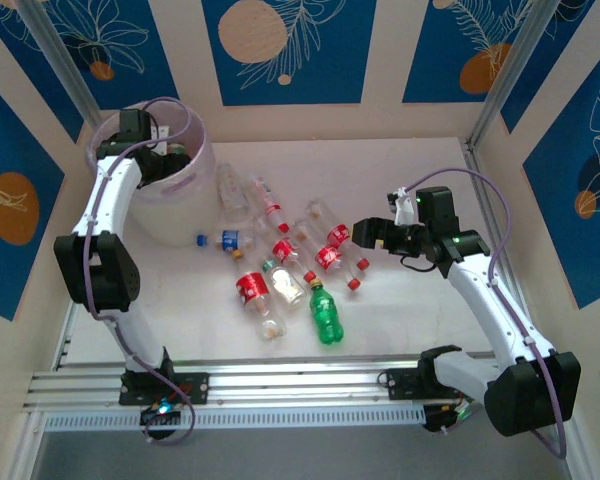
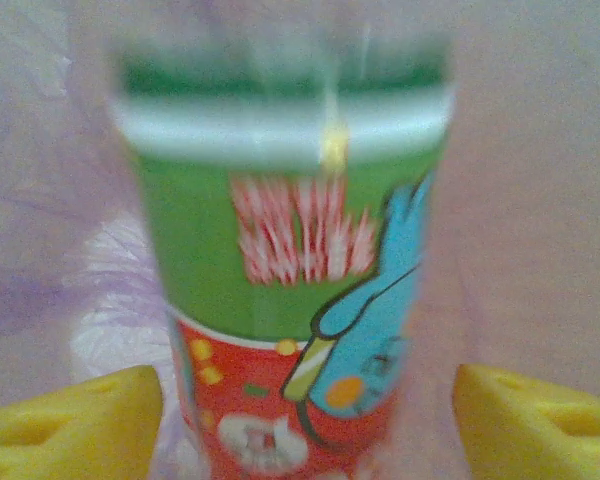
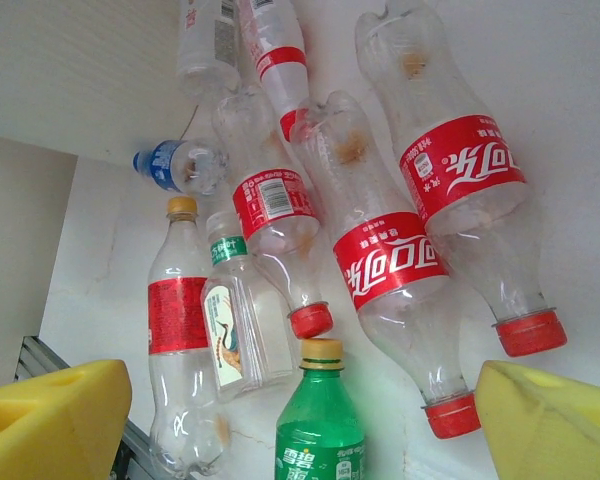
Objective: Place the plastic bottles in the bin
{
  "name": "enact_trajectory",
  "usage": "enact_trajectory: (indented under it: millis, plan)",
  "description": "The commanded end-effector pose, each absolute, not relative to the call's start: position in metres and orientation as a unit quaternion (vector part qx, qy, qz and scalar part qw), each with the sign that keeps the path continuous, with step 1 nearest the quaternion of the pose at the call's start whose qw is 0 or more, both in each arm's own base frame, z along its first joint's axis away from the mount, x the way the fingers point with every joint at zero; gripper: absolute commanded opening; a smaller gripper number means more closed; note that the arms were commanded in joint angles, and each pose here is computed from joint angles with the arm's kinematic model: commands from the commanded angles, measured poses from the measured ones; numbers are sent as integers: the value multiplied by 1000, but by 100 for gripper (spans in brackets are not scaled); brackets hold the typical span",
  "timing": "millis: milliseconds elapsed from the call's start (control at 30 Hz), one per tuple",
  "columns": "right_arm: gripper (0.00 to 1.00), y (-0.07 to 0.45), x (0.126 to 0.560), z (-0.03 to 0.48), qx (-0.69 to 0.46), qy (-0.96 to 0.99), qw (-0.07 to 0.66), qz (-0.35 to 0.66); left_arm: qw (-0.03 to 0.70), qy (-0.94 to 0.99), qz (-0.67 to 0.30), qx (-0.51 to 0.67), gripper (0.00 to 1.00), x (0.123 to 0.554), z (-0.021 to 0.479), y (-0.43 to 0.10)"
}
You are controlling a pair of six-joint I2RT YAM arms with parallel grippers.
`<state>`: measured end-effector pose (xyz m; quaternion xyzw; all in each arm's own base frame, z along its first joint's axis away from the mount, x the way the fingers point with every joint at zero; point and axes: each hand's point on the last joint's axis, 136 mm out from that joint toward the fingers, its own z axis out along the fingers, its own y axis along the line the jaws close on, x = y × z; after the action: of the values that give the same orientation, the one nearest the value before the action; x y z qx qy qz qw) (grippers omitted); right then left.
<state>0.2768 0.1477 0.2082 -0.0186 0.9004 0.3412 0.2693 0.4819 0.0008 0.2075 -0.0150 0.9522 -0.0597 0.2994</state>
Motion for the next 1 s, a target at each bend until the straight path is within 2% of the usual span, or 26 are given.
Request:
enact_trajectory:
  millis: [0,267,533,700,800,900,967]
  plan:
    - [90,146,271,204,-22,904,264,335,304,950,-68,-13,83,482,213,3]
    - [90,137,277,204,-28,918,261,296,327,943,-70,-2,94,481,243,1]
    - [89,117,284,172,-71,961,230,136,392,919,-47,15,99,461,326,4]
    - [86,140,287,158,-113,966,202,116,439,898,-29,7,99,428,379,8]
    - [85,141,298,147,-113,969,199,96,466,881,-76,1,99,399,402,-9]
    - [81,148,320,140,-112,965,211,105,477,860,-183,9,96,373,399,-49]
    - [78,154,328,134,-117,967,201,108,465,857,-220,13,95,353,390,-70]
